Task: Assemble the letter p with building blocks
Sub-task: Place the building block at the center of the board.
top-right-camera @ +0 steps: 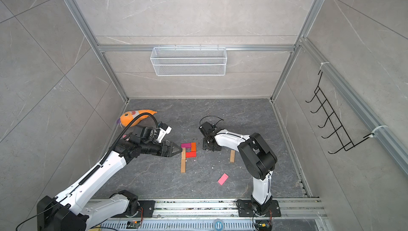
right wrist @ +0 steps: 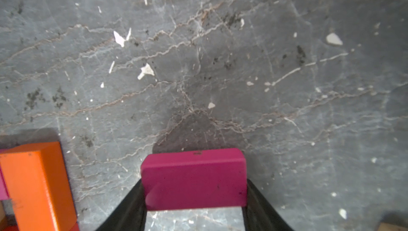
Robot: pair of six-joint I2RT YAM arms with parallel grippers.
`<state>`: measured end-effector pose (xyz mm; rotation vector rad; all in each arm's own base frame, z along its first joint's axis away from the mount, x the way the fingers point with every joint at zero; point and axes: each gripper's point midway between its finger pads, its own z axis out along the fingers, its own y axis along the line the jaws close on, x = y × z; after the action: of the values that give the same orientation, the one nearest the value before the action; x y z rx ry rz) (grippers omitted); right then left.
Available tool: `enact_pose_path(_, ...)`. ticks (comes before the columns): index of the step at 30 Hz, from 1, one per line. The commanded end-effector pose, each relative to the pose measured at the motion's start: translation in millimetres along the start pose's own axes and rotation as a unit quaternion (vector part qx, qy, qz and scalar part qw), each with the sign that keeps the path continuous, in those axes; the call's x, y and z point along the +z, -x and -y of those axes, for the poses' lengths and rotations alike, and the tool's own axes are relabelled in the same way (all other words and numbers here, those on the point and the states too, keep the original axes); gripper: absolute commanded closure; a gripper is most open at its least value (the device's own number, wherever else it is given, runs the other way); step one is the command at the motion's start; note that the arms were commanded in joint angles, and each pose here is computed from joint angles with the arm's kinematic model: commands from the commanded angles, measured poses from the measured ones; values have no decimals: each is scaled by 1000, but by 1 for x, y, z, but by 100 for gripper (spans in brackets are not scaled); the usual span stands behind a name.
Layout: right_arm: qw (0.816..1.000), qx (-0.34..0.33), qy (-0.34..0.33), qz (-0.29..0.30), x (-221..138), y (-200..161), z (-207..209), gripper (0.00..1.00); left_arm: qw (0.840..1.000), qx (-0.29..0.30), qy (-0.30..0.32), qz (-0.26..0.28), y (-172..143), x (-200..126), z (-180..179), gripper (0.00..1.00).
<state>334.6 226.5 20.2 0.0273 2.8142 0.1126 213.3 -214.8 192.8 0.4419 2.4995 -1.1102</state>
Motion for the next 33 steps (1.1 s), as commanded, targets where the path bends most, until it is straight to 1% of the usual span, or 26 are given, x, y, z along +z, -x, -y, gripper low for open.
enact_pose_path(1, 1000, -14, -11, -2, 8, 0, 0, 41, 1000, 16, -8, 2, 1, -4, 6, 0)
enact_pose_path(12, 1000, -24, -14, -4, 11, -2, 1, 36, 1000, 11, -6, -4, 0, -2, 3, 1)
enact_pose_path(24, 1000, -28, -8, -11, 15, -4, -3, 34, 1000, 9, -3, -5, -1, 0, 1, 0)
enact_pose_path(33, 999, -30, -10, -15, 19, -5, -4, 30, 1000, 8, -2, -6, -1, 0, 0, 0)
